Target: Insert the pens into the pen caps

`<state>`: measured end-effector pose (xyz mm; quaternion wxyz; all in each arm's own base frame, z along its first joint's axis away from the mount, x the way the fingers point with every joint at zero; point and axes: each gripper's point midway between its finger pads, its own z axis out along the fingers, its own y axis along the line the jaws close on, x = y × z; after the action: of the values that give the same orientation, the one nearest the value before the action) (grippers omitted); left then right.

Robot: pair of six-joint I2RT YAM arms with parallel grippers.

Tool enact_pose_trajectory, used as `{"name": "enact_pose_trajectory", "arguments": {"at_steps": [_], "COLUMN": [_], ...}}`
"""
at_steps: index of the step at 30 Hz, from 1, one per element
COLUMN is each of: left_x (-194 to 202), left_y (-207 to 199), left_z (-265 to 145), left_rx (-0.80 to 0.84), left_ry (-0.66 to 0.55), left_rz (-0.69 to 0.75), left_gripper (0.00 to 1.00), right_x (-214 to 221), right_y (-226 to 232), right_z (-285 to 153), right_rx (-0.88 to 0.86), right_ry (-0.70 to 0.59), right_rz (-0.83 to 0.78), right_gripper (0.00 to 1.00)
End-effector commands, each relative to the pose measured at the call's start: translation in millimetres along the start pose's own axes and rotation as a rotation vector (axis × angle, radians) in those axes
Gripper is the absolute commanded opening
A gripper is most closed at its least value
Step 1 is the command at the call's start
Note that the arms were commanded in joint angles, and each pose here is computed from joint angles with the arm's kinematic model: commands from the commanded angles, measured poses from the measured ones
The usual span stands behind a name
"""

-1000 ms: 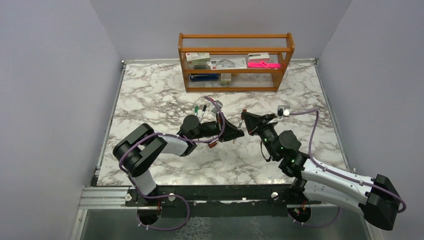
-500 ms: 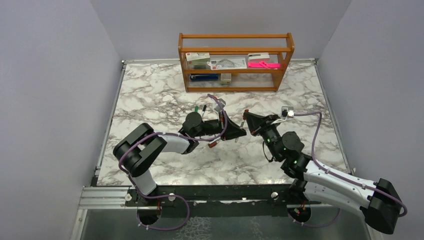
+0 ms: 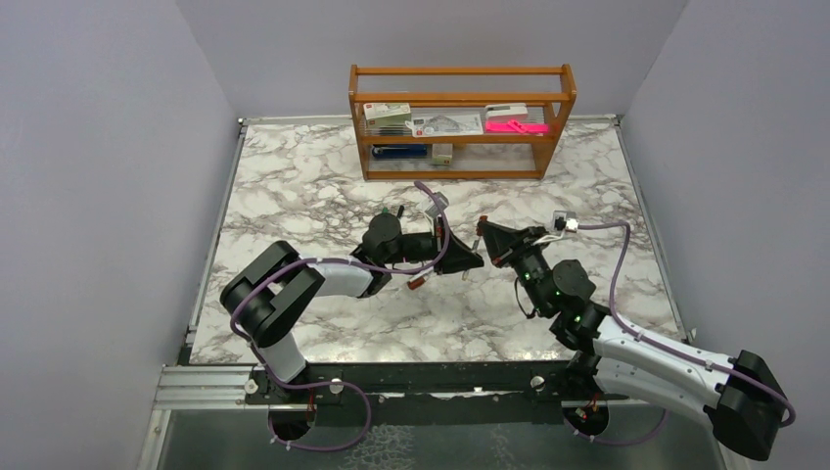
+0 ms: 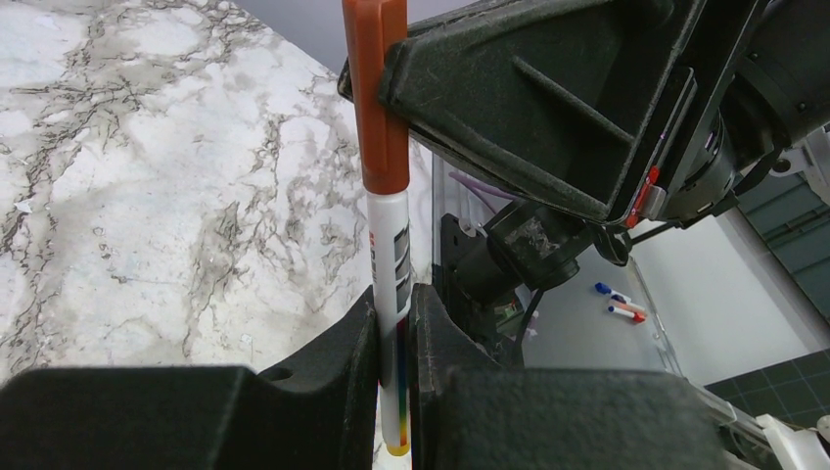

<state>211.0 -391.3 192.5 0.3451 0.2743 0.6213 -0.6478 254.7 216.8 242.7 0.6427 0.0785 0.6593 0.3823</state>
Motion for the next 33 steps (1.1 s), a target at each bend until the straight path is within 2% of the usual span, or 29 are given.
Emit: {"name": "enact_pose_trajectory", "arguments": {"at_steps": [1,13,33], "left_x": [-90.5,-117.6,-142.8], "left_y": [-34.6,-33.8,-24.0], "left_z": [4.4,1.3,5.9], "left_rx": [0.057,0.046,0.041], "left_ry": [-0.230,-0.276,-0.297], "left_rz": [0.223,0.257,0.279], "left_gripper": [0.00,0.00,0.00], "right_x": [73.9,111.8,135.4], "right_y": [-4.0,-18.4,-25.1], "right_z": [-24.6,-40.2,-54.2], "right_rx": [-0.064,-0.053,-0.060], "right_ry": [0.293,0.410,0.495], "right_rz": [-0.024,0.031,0.069], "right_gripper": [0.01,0.01,0.01]}}
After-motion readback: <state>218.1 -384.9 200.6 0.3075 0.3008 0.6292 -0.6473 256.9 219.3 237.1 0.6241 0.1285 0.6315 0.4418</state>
